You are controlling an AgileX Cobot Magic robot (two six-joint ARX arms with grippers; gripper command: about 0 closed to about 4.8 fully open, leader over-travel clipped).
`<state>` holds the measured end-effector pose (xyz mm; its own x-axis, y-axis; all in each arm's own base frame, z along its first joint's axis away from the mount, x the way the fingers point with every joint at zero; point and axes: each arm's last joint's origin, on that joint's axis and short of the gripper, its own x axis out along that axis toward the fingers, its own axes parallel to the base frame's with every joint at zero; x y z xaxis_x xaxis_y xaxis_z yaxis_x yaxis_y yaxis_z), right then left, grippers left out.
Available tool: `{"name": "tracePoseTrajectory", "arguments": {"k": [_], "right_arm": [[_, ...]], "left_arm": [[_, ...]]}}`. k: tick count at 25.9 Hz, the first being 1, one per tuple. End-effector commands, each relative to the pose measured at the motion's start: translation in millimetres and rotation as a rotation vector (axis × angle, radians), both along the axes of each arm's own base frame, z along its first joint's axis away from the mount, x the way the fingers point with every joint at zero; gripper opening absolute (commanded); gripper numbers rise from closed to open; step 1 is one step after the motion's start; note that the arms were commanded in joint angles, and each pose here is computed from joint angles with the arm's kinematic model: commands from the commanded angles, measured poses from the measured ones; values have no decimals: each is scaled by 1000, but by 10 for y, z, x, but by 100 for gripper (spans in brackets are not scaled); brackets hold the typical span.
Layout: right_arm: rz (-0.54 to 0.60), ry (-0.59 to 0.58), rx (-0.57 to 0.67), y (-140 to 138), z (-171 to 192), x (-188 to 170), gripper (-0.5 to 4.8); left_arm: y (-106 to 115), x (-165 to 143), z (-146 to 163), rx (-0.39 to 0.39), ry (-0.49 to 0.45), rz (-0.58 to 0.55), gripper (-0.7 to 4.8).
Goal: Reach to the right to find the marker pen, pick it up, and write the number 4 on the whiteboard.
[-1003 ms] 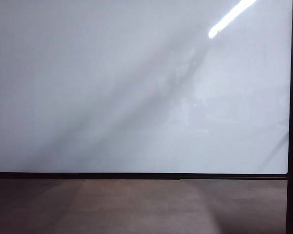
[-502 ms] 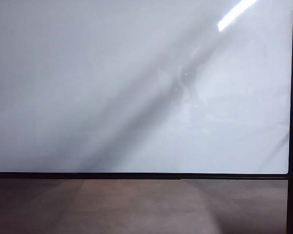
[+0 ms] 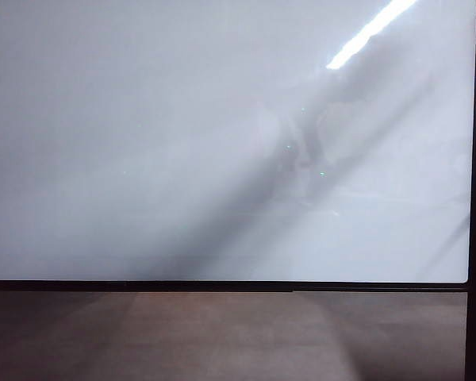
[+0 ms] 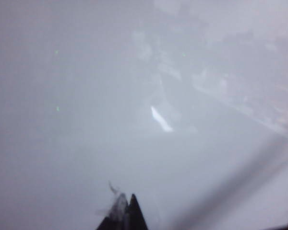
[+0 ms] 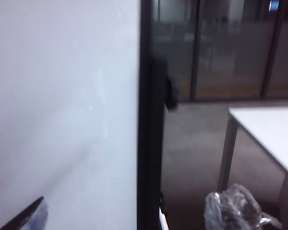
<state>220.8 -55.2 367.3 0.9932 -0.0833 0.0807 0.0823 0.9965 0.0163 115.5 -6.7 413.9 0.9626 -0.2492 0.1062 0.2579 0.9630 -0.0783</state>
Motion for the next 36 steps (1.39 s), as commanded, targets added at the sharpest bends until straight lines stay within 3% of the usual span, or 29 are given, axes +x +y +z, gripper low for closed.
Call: {"name": "tracePoseTrajectory", "arguments": {"k": [1, 4, 8, 14, 16, 19, 25, 28, 36], "right_arm": [[-10, -32, -25, -157, -157, 305, 431], [-21, -43, -29, -271, -345, 571, 432], [-5, -20, -9, -343, -651, 870, 432], [23, 110, -7, -416, -1114, 1129, 431], [5, 129, 2, -429, -1174, 1154, 431], [25, 148, 17, -340, -1141, 1141, 431], [-3, 105, 3, -156, -998, 1122, 431], [65, 131, 26, -116, -1010, 1105, 431], [99, 137, -102, -250, -1024, 1069, 431]], "left_arm": [[-52, 17, 125, -7, -80, 19, -5], [-157, 126, 168, 18, -88, -36, -5], [-329, 332, 210, 145, -95, -74, -5], [-703, 723, 144, 165, -67, -293, -5], [-880, 911, -3, 181, -2, -382, -5], [-1049, 1077, -173, 198, 76, -427, -5], [-1073, 1081, -128, 177, 21, -494, -5], [-1103, 1050, -157, 183, 39, -643, -5], [-1191, 1041, -165, 155, 42, -695, -5]]}}
